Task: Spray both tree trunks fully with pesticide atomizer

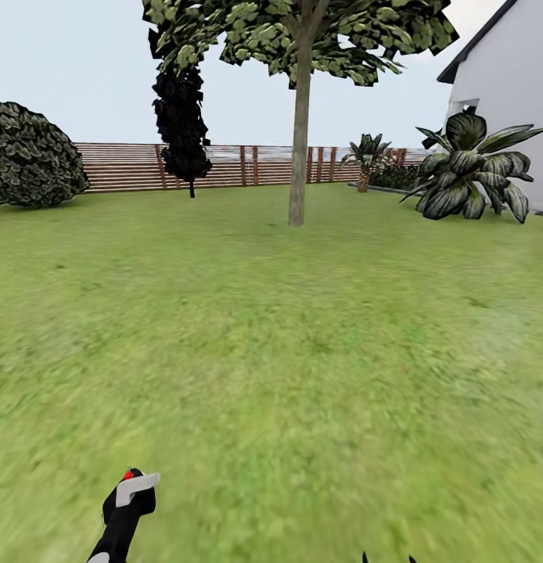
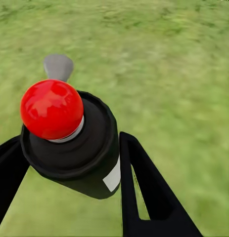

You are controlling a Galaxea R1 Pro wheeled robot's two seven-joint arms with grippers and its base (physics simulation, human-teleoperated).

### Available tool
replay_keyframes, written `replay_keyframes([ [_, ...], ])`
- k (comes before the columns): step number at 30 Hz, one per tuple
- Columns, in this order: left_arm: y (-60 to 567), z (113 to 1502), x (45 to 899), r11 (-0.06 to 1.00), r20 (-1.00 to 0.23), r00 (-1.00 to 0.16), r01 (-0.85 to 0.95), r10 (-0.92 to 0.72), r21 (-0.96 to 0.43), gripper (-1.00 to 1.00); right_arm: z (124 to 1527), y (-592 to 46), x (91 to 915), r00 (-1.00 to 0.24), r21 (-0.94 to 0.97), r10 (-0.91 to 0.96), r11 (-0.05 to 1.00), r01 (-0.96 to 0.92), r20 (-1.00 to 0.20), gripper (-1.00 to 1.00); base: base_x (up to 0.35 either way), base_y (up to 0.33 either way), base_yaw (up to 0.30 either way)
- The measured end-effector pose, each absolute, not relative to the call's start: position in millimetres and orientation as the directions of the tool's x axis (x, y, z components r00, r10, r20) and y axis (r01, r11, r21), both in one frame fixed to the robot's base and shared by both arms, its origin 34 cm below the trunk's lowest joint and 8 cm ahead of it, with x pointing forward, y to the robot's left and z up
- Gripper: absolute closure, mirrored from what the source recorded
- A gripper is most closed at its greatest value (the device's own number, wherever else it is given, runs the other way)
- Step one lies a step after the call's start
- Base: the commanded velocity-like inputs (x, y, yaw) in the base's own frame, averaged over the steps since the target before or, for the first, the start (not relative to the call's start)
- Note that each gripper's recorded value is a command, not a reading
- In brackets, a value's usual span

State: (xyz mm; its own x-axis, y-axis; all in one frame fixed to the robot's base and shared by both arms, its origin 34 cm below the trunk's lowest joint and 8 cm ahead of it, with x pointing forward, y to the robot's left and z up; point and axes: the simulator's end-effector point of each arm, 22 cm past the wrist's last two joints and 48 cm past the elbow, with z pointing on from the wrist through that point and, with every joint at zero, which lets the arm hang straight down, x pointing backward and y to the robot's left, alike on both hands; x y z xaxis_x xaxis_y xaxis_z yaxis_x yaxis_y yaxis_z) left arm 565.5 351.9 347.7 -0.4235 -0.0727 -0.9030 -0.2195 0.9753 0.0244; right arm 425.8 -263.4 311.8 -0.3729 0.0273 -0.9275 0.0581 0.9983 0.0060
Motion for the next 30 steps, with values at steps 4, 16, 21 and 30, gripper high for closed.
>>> replay_keyframes([
  [4, 351.8, 347.7, 565.5, 0.975, -0.903, -0.424, -0.219, -0.073, 0.024, 1.0, 311.8, -263.4, 425.8, -0.373, 0.006, 0.027, 0.998, 0.058, -0.927, -1.0, 0.338, 0.0, 0.0],
  [16, 351.8, 347.7, 565.6, 0.975, -0.903, -0.423, -0.219, -0.073, 0.024, 1.0, 311.8, -263.4, 425.8, -0.373, 0.006, 0.027, 0.998, 0.058, -0.927, -1.0, 0.338, 0.0, 0.0],
  [21, 351.7, 347.8, 565.7, 0.975, -0.903, -0.423, -0.219, -0.072, 0.024, 1.0, 311.8, -263.4, 425.8, -0.373, 0.006, 0.027, 0.998, 0.058, -0.927, -1.0, 0.338, 0.0, 0.0],
  [30, 351.8, 347.8, 565.7, 0.975, -0.903, -0.423, -0.219, -0.073, 0.024, 1.0, 311.8, -263.4, 425.8, -0.373, 0.006, 0.027, 0.998, 0.058, -0.927, -1.0, 0.338, 0.0, 0.0],
])
